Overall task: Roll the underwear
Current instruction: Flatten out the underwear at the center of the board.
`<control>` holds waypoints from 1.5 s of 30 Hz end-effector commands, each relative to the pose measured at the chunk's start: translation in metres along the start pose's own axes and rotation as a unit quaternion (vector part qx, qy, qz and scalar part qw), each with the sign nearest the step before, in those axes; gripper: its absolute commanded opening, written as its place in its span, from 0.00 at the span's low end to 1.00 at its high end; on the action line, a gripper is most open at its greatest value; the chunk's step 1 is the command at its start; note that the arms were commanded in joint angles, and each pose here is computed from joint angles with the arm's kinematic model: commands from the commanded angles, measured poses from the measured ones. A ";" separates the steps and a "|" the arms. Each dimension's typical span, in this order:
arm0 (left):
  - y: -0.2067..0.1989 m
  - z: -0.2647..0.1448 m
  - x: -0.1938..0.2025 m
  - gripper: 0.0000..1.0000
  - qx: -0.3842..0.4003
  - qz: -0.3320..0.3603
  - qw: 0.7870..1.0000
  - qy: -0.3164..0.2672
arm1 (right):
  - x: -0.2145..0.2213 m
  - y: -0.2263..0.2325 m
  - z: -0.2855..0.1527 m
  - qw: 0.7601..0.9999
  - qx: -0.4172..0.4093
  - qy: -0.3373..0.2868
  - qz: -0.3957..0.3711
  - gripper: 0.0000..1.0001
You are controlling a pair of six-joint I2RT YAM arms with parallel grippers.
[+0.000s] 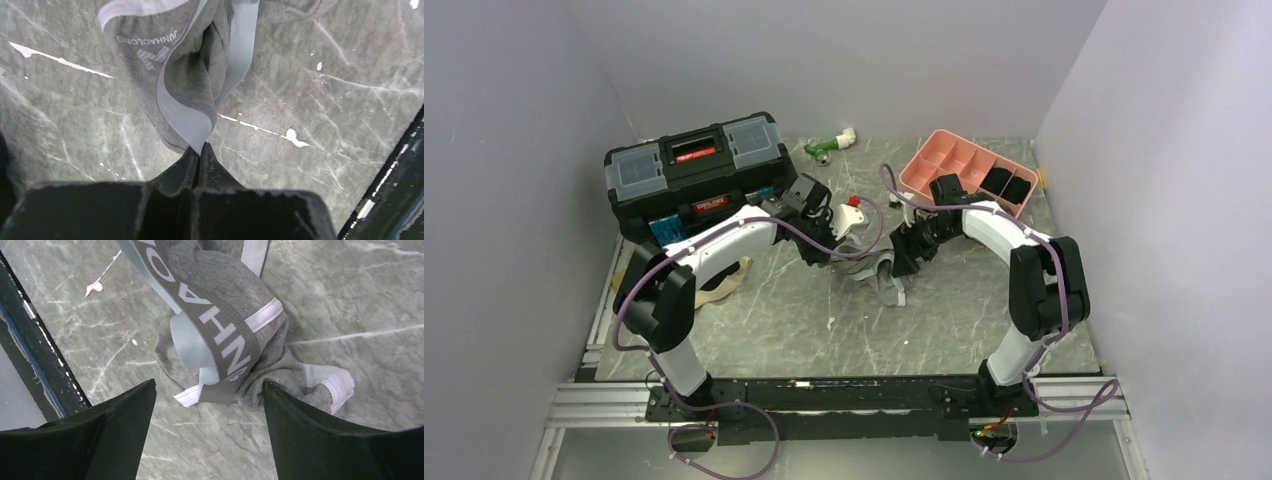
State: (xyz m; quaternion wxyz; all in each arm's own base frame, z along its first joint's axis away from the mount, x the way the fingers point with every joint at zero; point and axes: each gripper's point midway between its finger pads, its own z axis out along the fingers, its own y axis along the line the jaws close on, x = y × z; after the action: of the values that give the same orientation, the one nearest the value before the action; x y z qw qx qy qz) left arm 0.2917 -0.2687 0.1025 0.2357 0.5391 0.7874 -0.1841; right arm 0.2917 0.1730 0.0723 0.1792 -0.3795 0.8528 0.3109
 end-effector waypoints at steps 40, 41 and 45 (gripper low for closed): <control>-0.006 -0.058 -0.021 0.00 0.085 -0.093 0.988 -0.092 | 0.001 -0.015 0.024 0.993 0.109 0.021 -0.038 0.22; -0.001 -0.060 -0.022 0.00 0.076 -0.092 0.989 -0.092 | -0.005 -0.015 0.017 0.992 0.116 0.016 -0.045 0.02; 0.030 -0.085 -0.035 0.00 0.026 -0.088 0.990 -0.110 | -0.039 -0.017 -0.023 0.984 0.158 -0.018 -0.077 0.00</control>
State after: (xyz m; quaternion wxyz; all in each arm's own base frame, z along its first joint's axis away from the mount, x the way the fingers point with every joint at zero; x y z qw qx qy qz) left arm 0.2858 -0.2489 0.1428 0.2150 0.4496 0.8106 -0.3076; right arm 0.2938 0.1740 0.0388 0.1893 -0.3949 0.8769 0.1981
